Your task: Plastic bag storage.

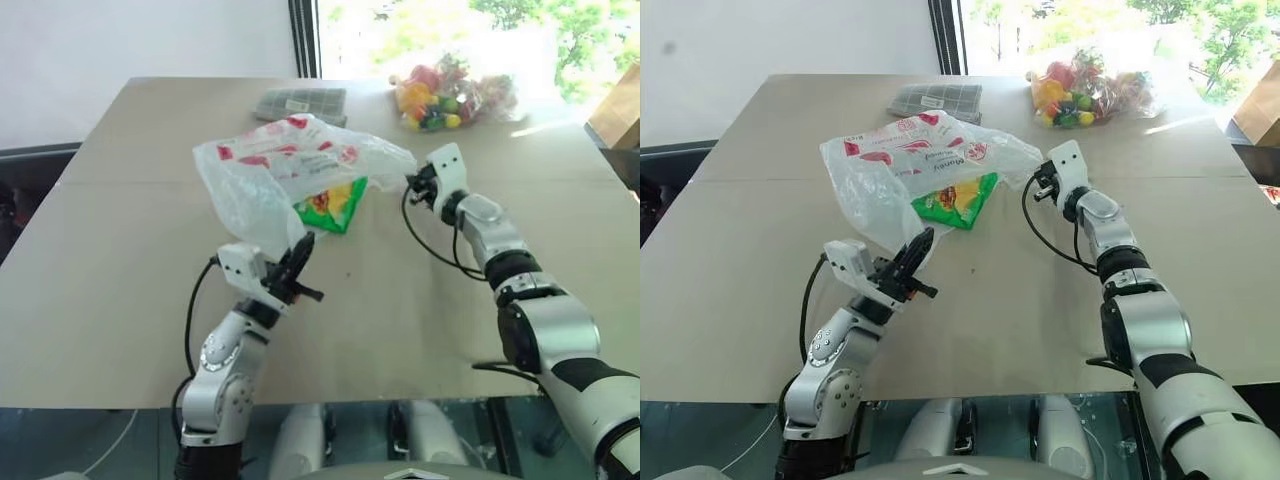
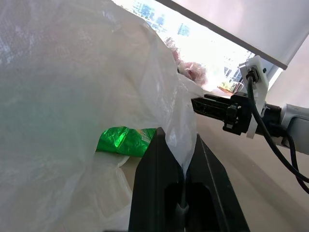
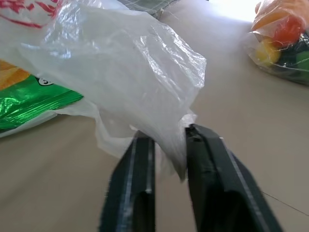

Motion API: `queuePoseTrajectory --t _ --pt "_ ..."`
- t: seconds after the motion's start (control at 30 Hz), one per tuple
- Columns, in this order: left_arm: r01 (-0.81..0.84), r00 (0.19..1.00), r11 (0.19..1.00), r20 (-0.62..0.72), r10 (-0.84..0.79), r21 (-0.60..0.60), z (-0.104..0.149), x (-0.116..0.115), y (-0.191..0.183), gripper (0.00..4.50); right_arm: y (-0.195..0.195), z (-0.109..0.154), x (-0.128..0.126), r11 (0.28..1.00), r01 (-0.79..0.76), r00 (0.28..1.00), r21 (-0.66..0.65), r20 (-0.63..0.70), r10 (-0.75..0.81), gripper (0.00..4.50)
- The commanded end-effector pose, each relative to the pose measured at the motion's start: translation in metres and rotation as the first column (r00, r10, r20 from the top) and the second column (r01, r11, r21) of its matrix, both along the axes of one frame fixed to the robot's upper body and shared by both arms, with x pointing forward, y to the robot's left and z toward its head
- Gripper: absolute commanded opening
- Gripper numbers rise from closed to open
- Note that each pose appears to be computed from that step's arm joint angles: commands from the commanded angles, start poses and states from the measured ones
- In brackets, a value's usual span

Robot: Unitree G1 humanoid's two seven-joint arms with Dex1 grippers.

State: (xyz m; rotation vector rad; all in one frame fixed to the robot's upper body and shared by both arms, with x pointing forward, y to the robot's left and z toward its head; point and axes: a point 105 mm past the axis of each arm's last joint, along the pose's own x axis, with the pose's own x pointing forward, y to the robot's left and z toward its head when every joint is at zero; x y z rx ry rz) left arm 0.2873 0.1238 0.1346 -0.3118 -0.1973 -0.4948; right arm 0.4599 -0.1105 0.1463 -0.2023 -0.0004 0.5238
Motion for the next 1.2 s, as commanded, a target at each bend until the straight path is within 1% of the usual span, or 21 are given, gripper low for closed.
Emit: queuePoseTrajectory --t 0.03,0.1,0.13,0.2,0.27,0.3,0.4,0.47,0.53,0.57,0.63,0.73,0.77,0.83,0.93,1.0,1.03,1.1,1.13,1.2 --pt "-0.011 0.999 1.0 0.035 0.01 0.014 0.007 0.002 0.002 0.0 -0.012 0.018 0.0 1.0 0.003 0.998 0.004 0.069 -0.003 0.02" --pt "-0.024 0.999 1.0 0.045 0.023 0.021 0.013 0.009 0.005 0.0 -0.012 0.029 0.0 0.999 -0.022 0.997 0.032 0.079 0.02 0.02" --pt "-0.038 0.998 0.999 0.056 0.036 0.027 0.021 0.014 0.009 0.0 -0.014 0.04 0.0 0.998 -0.034 0.996 0.052 0.089 0.029 0.02" --pt "-0.074 0.992 0.997 0.109 0.069 0.036 0.045 0.026 0.018 0.0 -0.02 0.069 0.002 0.995 -0.038 0.99 0.097 0.14 0.024 0.02" --pt "-0.112 0.972 0.994 0.21 0.107 0.012 0.086 0.035 0.032 0.0 -0.037 0.115 0.004 0.978 -0.009 0.977 0.208 0.212 -0.036 0.02" --pt "-0.128 0.955 0.992 0.271 0.125 -0.006 0.111 0.038 0.04 0.0 -0.046 0.142 0.003 0.966 -0.007 0.966 0.258 0.253 -0.06 0.02" --pt "-0.186 0.888 0.981 0.417 0.194 -0.059 0.179 0.042 0.066 0.0 -0.064 0.215 -0.012 0.923 -0.073 0.924 0.379 0.373 -0.08 0.02" --pt "-0.226 0.843 0.969 0.478 0.248 -0.104 0.214 0.042 0.082 0.0 -0.073 0.248 -0.023 0.892 -0.105 0.896 0.44 0.431 -0.108 0.02" --pt "-0.273 0.805 0.953 0.51 0.303 -0.134 0.236 0.045 0.097 0.0 -0.083 0.266 -0.031 0.874 -0.115 0.874 0.471 0.466 -0.136 0.02" --pt "-0.289 0.793 0.948 0.522 0.315 -0.134 0.242 0.048 0.101 0.0 -0.087 0.271 -0.033 0.874 -0.107 0.864 0.475 0.479 -0.154 0.02" --pt "-0.299 0.788 0.948 0.53 0.312 -0.112 0.244 0.056 0.103 0.0 -0.09 0.27 -0.034 0.877 -0.098 0.86 0.471 0.484 -0.164 0.02" --pt "-0.306 0.801 0.949 0.519 0.299 -0.075 0.237 0.072 0.1 0.0 -0.091 0.26 -0.029 0.888 -0.064 0.864 0.455 0.471 -0.18 0.02" --pt "-0.301 0.806 0.95 0.511 0.299 -0.08 0.235 0.076 0.1 0.0 -0.09 0.258 -0.029 0.891 -0.063 0.864 0.449 0.471 -0.176 0.02" --pt "-0.293 0.813 0.953 0.506 0.29 -0.075 0.23 0.083 0.096 0.0 -0.09 0.258 -0.029 0.893 -0.058 0.859 0.445 0.478 -0.182 0.02" --pt "-0.274 0.823 0.959 0.496 0.275 -0.078 0.225 0.089 0.089 0.0 -0.098 0.264 -0.031 0.878 -0.042 0.839 0.476 0.494 -0.228 0.02" --pt "-0.266 0.822 0.961 0.505 0.264 -0.07 0.224 0.09 0.085 0.0 -0.102 0.267 -0.033 0.869 -0.038 0.829 0.493 0.502 -0.248 0.02" --pt "-0.258 0.813 0.963 0.522 0.256 -0.071 0.228 0.088 0.081 0.0 -0.103 0.269 -0.036 0.864 -0.06 0.824 0.5 0.513 -0.24 0.02" --pt "-0.23 0.78 0.969 0.58 0.236 -0.085 0.241 0.076 0.076 0.0 -0.101 0.272 -0.045 0.852 -0.151 0.828 0.501 0.535 -0.168 0.02" --pt "-0.23 0.769 0.969 0.594 0.236 -0.086 0.243 0.072 0.075 0.0 -0.101 0.27 -0.049 0.858 -0.172 0.828 0.484 0.543 -0.14 0.02" --pt "-0.224 0.775 0.973 0.595 0.211 -0.052 0.236 0.065 0.073 0.0 -0.101 0.248 -0.054 0.88 -0.187 0.859 0.436 0.507 -0.068 0.02"
